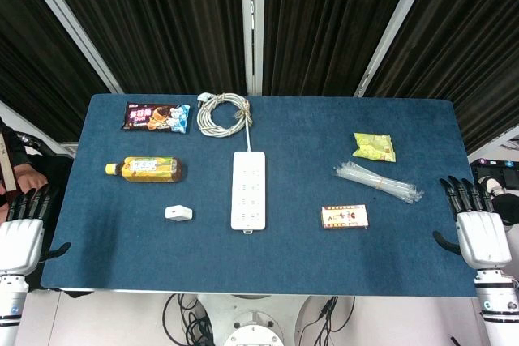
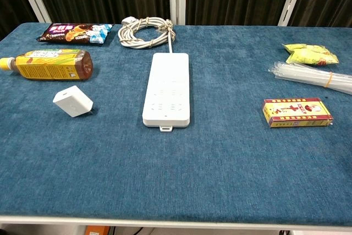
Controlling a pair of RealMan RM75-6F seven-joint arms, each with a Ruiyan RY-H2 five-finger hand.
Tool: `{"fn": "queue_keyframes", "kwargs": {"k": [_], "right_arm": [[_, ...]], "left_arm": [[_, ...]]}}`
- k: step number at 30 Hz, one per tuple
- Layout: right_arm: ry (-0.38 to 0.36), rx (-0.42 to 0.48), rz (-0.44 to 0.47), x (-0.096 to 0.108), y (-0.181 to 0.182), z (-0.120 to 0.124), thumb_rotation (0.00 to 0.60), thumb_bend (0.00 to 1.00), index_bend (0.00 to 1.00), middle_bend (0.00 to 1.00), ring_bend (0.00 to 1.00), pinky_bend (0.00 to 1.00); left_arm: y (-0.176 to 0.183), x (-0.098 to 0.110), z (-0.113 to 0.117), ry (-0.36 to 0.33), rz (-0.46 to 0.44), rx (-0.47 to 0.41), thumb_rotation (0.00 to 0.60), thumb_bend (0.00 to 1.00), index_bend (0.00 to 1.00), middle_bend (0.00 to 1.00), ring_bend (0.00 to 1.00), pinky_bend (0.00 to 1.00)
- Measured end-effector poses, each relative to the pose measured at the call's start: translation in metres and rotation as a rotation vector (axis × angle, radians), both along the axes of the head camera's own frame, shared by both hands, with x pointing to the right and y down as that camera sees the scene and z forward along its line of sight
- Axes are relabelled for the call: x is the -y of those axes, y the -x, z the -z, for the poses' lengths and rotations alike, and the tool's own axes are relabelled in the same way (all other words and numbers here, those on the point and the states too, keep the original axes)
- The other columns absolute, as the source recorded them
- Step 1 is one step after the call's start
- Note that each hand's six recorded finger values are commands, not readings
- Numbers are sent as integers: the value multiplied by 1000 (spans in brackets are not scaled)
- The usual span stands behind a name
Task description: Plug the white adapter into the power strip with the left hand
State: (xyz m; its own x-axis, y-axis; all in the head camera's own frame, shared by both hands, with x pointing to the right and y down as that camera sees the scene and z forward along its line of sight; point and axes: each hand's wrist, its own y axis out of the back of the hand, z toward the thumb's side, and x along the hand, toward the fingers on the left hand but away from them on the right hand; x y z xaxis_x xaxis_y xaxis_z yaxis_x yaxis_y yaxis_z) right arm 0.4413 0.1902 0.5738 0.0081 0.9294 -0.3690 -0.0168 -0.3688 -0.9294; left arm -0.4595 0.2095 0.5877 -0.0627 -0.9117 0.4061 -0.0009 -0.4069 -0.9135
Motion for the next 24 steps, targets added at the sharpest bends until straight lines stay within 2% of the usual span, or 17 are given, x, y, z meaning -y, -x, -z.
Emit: {"fn": "queue_keyframes", "kwargs": {"k": [5, 13, 20, 24], "right_arm": [[-1, 6, 6, 4, 4, 0, 600, 73, 0, 59, 0, 0], [-13, 14, 4, 3, 1, 3, 600, 74, 0, 60, 0, 0], [-61, 1, 11, 8, -3, 19, 600, 73, 0, 60, 0, 0], [-86, -7, 19, 13, -4, 28, 600, 73, 0, 60, 0, 0]], "left_arm": [[1, -4, 1, -29, 8, -9, 600, 0, 40, 0, 0, 0], [-2, -8, 4, -35, -3, -13, 600, 0, 40, 0, 0, 0], [-26, 7, 3, -37, -108, -50, 600, 0, 40, 0, 0, 0], [-48, 19, -6, -5, -193, -96, 600, 0, 64, 8, 0, 0]]}}
